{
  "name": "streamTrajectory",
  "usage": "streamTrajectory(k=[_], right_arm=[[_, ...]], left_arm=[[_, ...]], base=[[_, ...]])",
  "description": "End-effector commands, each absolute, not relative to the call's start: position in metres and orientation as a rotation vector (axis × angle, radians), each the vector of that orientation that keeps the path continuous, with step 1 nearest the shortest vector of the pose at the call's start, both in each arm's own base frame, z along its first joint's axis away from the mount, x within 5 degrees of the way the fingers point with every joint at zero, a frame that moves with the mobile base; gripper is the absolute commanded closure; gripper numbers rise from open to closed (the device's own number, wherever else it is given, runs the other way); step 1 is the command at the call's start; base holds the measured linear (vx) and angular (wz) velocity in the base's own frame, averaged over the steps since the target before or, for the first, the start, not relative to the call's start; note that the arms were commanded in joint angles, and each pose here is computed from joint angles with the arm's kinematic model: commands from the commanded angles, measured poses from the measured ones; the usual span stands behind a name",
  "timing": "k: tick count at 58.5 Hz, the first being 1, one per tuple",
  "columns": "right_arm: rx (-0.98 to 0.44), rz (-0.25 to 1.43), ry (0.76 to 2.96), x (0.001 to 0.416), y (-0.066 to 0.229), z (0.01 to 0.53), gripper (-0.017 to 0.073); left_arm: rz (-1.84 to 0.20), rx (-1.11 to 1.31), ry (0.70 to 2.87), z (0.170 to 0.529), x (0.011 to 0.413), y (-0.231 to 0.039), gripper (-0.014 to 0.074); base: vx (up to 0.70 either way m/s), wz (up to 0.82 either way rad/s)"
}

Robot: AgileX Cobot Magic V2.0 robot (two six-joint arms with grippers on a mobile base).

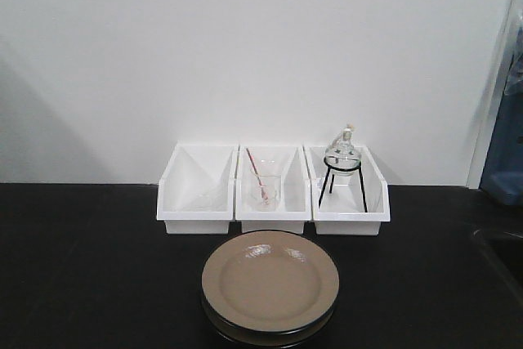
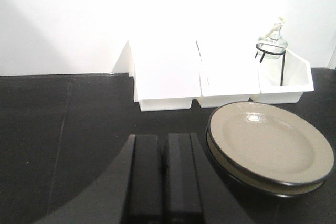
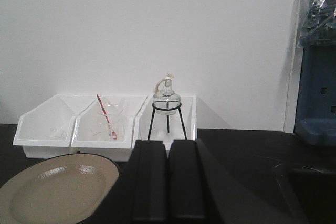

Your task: Arrange circular plates on left workspace

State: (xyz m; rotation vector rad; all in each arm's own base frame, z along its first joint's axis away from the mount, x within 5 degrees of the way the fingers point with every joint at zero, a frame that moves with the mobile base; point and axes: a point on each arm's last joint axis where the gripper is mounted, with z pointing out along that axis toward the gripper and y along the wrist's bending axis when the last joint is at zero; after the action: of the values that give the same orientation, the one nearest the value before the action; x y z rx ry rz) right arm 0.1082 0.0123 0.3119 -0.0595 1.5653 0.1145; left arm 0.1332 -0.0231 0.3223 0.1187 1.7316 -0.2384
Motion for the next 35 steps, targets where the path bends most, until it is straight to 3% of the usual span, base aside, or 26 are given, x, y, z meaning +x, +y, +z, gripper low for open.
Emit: streamTrajectory(k=[1,14,35], right_arm=[[-0.063,0.132,1.534,0.107,0.013,0.322,0.0564],[-0.059,0.136,1.535,0.107,0.013,0.322,0.0564],[-0.059,0.136,1.535,0.107,0.013,0.322,0.0564]], left_arm=[[-0.220,0.062,1.638,0.322,0.116,-0.018,0.0594],[-0.240,0.079,1.623,0.298,0.092,-0.019,0.0594],[-0.264,0.161,1.686,0.287,0.089,-0.024,0.0594]], base=[[0.00,0.00],[0.00,0.00],[0.00,0.00]])
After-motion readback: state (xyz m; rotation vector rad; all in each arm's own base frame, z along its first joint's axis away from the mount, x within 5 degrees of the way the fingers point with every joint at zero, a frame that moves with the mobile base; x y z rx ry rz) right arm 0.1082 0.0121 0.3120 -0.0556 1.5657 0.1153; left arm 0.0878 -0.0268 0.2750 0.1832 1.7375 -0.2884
